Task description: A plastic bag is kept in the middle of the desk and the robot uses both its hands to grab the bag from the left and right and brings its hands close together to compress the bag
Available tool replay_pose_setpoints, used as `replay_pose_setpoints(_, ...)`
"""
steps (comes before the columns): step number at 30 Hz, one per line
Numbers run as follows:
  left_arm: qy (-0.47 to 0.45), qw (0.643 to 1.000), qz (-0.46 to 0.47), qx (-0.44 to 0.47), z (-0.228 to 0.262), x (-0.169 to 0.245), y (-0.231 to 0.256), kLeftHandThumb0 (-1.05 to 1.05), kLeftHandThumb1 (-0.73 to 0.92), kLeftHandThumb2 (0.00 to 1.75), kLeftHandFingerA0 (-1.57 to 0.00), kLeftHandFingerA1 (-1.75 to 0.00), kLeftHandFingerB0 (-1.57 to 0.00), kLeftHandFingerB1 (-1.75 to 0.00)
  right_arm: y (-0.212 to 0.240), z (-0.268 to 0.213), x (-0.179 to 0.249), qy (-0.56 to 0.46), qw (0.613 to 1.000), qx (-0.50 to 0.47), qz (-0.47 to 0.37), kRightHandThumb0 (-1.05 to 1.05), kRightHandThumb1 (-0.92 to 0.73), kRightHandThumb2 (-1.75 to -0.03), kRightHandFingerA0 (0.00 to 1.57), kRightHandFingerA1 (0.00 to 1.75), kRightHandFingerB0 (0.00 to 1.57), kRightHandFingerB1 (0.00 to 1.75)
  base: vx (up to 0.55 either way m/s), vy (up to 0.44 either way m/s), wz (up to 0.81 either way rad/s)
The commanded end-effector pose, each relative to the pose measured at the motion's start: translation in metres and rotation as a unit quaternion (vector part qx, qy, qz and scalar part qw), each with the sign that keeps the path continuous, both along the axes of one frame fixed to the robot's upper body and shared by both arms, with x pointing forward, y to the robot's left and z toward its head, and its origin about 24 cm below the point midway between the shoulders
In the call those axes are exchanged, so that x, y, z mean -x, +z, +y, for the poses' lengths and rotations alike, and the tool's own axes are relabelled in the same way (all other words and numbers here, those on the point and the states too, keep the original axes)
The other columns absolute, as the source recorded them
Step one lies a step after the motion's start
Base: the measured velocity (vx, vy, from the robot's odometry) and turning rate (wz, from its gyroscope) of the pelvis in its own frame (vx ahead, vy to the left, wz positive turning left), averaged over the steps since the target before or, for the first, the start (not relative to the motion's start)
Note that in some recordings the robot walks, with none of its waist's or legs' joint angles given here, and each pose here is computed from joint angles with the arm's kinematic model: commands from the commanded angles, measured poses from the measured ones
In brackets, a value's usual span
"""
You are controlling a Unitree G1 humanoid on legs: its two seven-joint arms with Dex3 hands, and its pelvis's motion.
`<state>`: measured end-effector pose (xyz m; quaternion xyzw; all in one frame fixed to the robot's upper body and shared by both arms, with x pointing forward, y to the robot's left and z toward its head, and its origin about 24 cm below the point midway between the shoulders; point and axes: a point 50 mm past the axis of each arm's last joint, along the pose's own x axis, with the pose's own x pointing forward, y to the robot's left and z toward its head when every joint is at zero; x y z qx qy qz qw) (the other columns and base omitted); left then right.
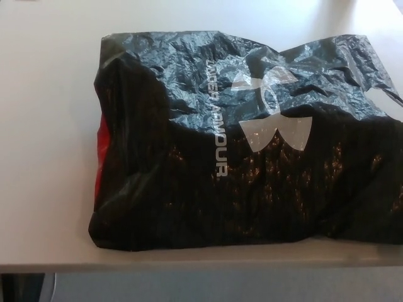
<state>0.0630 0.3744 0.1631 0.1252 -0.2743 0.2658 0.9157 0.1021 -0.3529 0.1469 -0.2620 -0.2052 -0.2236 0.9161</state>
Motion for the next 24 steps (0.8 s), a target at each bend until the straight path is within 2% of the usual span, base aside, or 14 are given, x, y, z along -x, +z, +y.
replay_pose_setpoints(1,0.048,0.995,-0.093,0.002,0.015,-0.005,0.044,-0.71,0.90,0.67,-0.30,-0.44,-0.31,-0.35,0.042,-0.021,-0.007,-0.058,0.995,-0.006,-0.083,-0.78,-0.74,-1.06,0.00,0.43,0.08,0.44,0.00,0.000,0.00)
replay_pose_setpoints(2,0.056,0.992,-0.109,-0.002,0.019,-0.008,0.053,-0.70,0.91,0.67,-0.33,-0.45,-0.33,-0.36,0.050,-0.027,-0.011,-0.067,0.993,-0.004,-0.096,-0.71,-0.69,-1.05,0.04,0.46,0.08,0.45,0.00,0.000,0.00)
replay_pose_setpoints(3,0.063,0.990,-0.125,-0.005,0.023,-0.013,0.063,-0.72,0.90,0.67,-0.34,-0.45,-0.33,-0.36,0.058,-0.033,-0.017,-0.073,0.992,-0.006,-0.105,-0.87,-0.74,-1.03,0.00,0.42,0.07,0.40,0.00,0.000,0.00)
replay_pose_setpoints(5,0.068,0.988,-0.140,-0.011,0.029,-0.021,0.079,-0.72,0.89,0.66,-0.33,-0.44,-0.33,-0.36,0.071,-0.042,-0.026,-0.079,0.990,-0.011,-0.115,-0.82,-0.69,-1.01,0.01,0.43,0.13,0.41,0.00,0.000,0.00)
replay_pose_setpoints(8,0.052,0.986,-0.156,-0.029,0.030,-0.040,0.104,-0.73,0.89,0.66,-0.35,-0.45,-0.34,-0.36,0.098,-0.046,-0.046,-0.077,0.989,-0.006,-0.123,-0.78,-0.62,-0.99,0.05,0.45,0.09,0.45,0.00,0.000,0.00)
replay_pose_setpoints(9,0.052,0.986,-0.154,-0.033,0.029,-0.044,0.109,-0.75,0.89,0.67,-0.35,-0.45,-0.33,-0.35,0.102,-0.046,-0.049,-0.077,0.990,-0.005,-0.121,-0.71,-0.83,-0.65,0.10,0.34,0.14,0.32,0.00,0.000,0.00)
replay_pose_setpoints(10,0.042,0.986,-0.155,-0.038,0.028,-0.051,0.115,-0.77,0.91,0.67,-0.33,-0.44,-0.32,-0.34,0.108,-0.046,-0.058,-0.069,0.990,-0.001,-0.125,-0.70,-0.60,-0.97,0.02,0.45,0.03,0.43,0.00,0.000,0.00)
replay_pose_setpoints(12,0.023,0.986,-0.158,-0.046,0.024,-0.069,0.131,-0.77,0.92,0.68,-0.34,-0.44,-0.32,-0.34,0.122,-0.046,-0.077,-0.065,0.990,0.009,-0.125,-0.83,-0.64,-0.98,0.01,0.43,0.04,0.40,0.00,0.000,0.00)
replay_pose_setpoints(14,0.015,0.986,-0.157,-0.061,0.020,-0.082,0.140,-0.77,0.92,0.69,-0.33,-0.46,-0.33,-0.36,0.129,-0.044,-0.087,-0.069,0.991,0.025,-0.116,-0.80,-0.64,-1.00,0.06,0.46,0.07,0.41,0.00,0.000,0.00)
replay_pose_setpoints(15,0.001,0.986,-0.148,-0.074,0.011,-0.103,0.150,-0.76,0.92,0.71,-0.31,-0.47,-0.34,-0.37,0.140,-0.039,-0.105,-0.047,0.991,0.013,-0.122,-0.38,-0.49,-1.07,0.00,0.51,0.00,0.49,0.00,0.000,0.00)
replay_pose_setpoints(16,-0.001,0.987,-0.143,-0.078,0.009,-0.108,0.151,-0.75,0.92,0.72,-0.30,-0.47,-0.34,-0.38,0.143,-0.037,-0.110,-0.043,0.992,0.013,-0.121,-0.74,-0.79,-0.63,0.15,0.40,0.14,0.33,0.00,0.000,0.00)
replay_pose_setpoints(20,-0.007,0.991,-0.114,-0.070,-0.005,-0.142,0.153,-0.78,0.92,0.73,-0.32,-0.48,-0.30,-0.37,0.148,-0.024,-0.139,-0.037,0.994,0.014,-0.098,-0.81,-0.82,-0.65,0.10,0.54,0.17,0.36,0.00,0.000,0.00)
replay_pose_setpoints(21,-0.015,0.993,-0.105,-0.046,-0.006,-0.155,0.149,-0.83,0.77,1.15,-0.30,-0.56,-0.24,-0.47,0.147,-0.018,-0.149,-0.025,0.995,0.008,-0.095,-0.84,-0.82,-0.65,0.10,0.58,0.14,0.40,0.00,0.000,0.00)
replay_pose_setpoints(24,-0.033,0.996,-0.085,-0.017,-0.013,-0.187,0.136,-0.83,0.77,1.17,-0.33,-0.60,-0.27,-0.49,0.141,-0.005,-0.171,-0.002,0.996,-0.006,-0.088,-0.87,-0.83,-0.65,0.07,0.57,0.14,0.42,0.00,0.000,0.00)
